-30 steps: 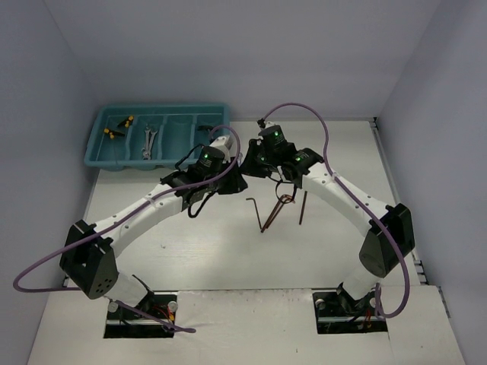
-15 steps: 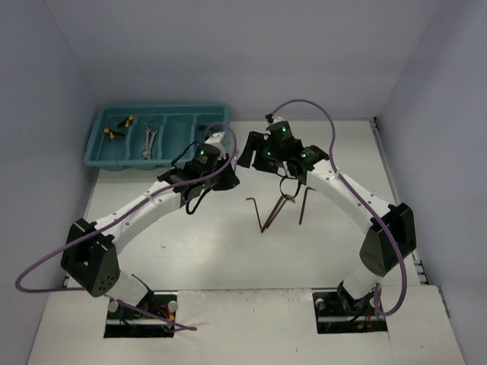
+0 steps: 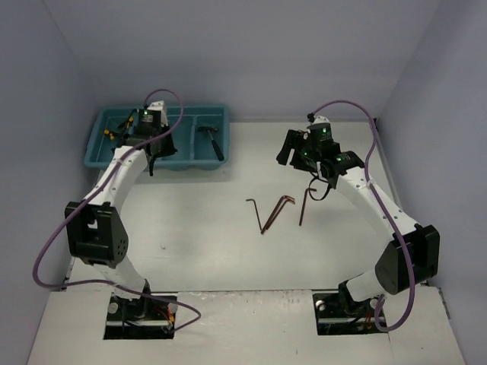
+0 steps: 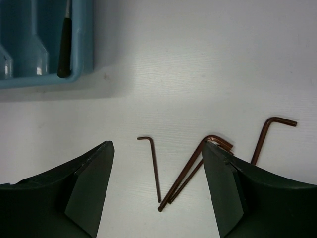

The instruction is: Sort the tools into containers

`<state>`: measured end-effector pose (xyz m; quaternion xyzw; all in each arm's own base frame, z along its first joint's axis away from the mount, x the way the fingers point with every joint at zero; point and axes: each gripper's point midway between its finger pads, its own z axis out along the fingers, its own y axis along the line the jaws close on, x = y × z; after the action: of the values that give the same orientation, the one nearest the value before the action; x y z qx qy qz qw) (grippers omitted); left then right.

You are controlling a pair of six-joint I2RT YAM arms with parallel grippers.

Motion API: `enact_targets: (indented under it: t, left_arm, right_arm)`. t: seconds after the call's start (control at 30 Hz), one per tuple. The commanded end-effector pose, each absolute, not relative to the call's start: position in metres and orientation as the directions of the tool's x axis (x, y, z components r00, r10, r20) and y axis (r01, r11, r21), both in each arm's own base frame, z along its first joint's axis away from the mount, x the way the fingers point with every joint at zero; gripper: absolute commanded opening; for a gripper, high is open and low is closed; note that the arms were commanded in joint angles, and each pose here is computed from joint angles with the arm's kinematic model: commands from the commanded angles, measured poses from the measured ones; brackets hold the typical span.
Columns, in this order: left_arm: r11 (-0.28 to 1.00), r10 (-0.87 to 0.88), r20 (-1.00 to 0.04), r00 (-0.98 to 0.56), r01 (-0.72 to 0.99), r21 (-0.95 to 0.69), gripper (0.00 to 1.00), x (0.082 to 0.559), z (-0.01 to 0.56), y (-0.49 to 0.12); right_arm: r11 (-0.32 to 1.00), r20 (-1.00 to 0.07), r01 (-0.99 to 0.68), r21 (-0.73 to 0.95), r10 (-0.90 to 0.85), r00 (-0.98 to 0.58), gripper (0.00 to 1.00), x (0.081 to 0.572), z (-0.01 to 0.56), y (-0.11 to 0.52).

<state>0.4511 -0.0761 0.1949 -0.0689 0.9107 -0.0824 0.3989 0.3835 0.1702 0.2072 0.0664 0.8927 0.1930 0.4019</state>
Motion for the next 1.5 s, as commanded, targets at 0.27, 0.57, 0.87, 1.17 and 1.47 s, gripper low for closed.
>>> enact_targets:
  t: [0.27, 0.57, 0.87, 1.17, 1.47]
  left_arm:
    - [0.981, -0.12, -0.728, -0.675, -0.193, 0.017, 0.13, 0.561, 0.179, 0.05]
    - [0.98, -0.127, -0.716, -0.686, -0.198, 0.016, 0.33, 0.581, 0.158, 0.061]
    - [0.958, -0.285, -0.701, -0.654, -0.224, -0.18, 0.4, 0.512, 0.208, -0.01]
    - [0.951, -0.275, -0.562, -0.78, -0.136, -0.277, 0.67, 0.387, 0.167, -0.194]
    - [0.961, -0.188, -0.492, -0.85, -0.057, -0.27, 0.59, 0.343, 0.125, -0.304]
  right_arm:
    - [0.937, -0.697, -0.115, 0.33, 0.16, -0.699, 0.7, 0.36, 0.187, 0.16]
    - [0.971, -0.675, -0.112, 0.213, 0.063, -0.735, 0.7, 0.348, 0.166, 0.141]
    - [0.987, -0.641, 0.002, 0.159, 0.105, -0.76, 0.68, 0.343, 0.143, 0.122]
    - [0.986, -0.634, 0.074, 0.152, 0.155, -0.758, 0.67, 0.339, 0.136, 0.113]
    - [0.986, -0.628, 0.086, 0.143, 0.157, -0.762, 0.67, 0.331, 0.13, 0.109]
